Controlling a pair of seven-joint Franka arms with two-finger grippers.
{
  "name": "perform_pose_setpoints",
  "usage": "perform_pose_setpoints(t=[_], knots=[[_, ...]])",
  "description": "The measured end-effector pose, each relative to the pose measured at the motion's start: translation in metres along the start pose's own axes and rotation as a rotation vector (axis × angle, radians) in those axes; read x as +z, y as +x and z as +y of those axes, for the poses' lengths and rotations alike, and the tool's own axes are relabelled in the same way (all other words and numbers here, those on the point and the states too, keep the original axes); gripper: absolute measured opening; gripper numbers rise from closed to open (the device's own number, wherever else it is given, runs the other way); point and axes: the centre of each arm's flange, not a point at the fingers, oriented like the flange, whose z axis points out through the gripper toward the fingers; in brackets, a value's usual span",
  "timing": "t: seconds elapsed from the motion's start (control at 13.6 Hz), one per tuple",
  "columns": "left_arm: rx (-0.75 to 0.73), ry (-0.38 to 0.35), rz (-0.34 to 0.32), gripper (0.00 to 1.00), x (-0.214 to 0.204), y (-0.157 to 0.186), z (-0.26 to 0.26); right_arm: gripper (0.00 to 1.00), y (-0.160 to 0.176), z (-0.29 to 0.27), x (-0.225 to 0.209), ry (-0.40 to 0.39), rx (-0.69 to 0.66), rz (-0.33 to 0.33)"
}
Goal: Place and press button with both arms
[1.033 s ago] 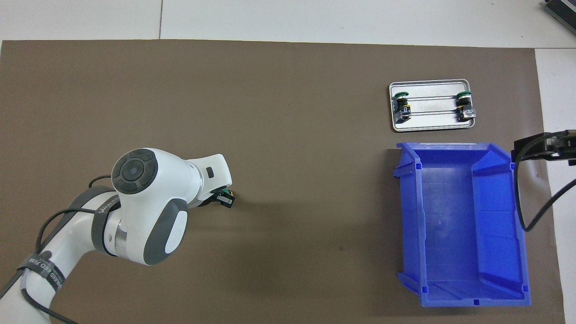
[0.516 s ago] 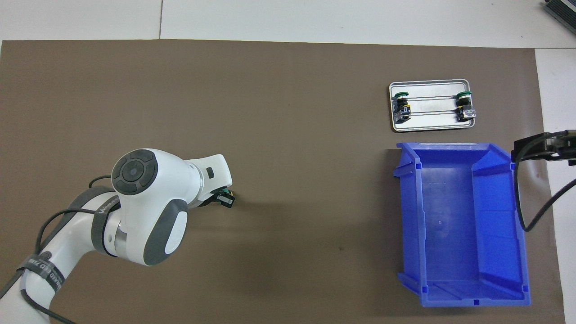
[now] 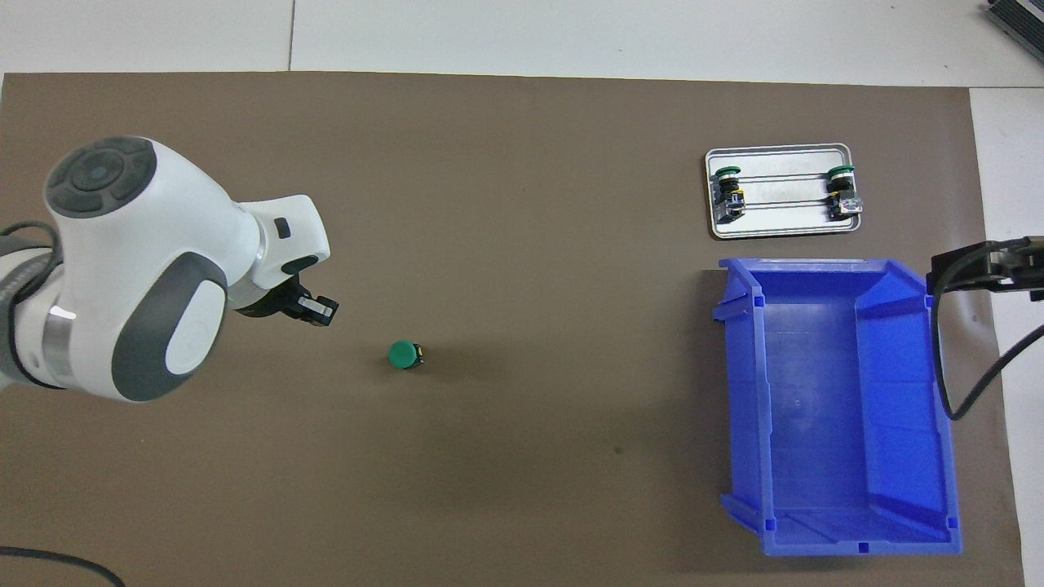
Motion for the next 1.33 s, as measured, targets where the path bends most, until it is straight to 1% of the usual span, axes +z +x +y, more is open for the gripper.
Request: perform_pose_setpoints(t=[0.15,0.22,0.3,0.37,0.44,0.52,0.59,0.89,1.18,1.33], knots=[[-0.030,0.015,0.001,0.19,-0.004,-0.005,-0.036,1.00,0.000,0.000,0.000,0.000,0.000,0.000],[-0.041,0.017,0.011,0.19,-0.010,-0.006,-0.046,1.00,0.000,0.000,0.000,0.000,0.000,0.000],[-0.050,0.018,0.023,0.25,-0.022,-0.005,-0.052,1.00,0.000,0.000,0.000,0.000,0.000,0.000],[-0.057,0.020,0.033,0.28,-0.038,-0.006,-0.055,1.00,0.000,0.000,0.000,0.000,0.000,0.000],[-0.066,0.020,0.041,0.28,-0.057,-0.007,-0.060,1.00,0.000,0.000,0.000,0.000,0.000,-0.001],[-0.076,0.020,0.047,0.31,-0.073,-0.010,-0.066,1.00,0.000,0.000,0.000,0.000,0.000,-0.001],[-0.086,0.019,0.048,0.32,-0.085,-0.013,-0.070,1.00,0.000,0.000,0.000,0.000,0.000,-0.001],[-0.124,0.006,0.016,0.33,-0.104,-0.025,-0.089,1.00,0.000,0.000,0.000,0.000,0.000,-0.001],[-0.153,0.006,0.023,0.36,-0.114,-0.029,-0.094,1.00,0.000,0.000,0.000,0.000,0.000,-0.001],[-0.168,0.010,0.038,0.55,-0.119,-0.028,-0.092,1.00,0.000,0.000,0.000,0.000,0.000,-0.001]])
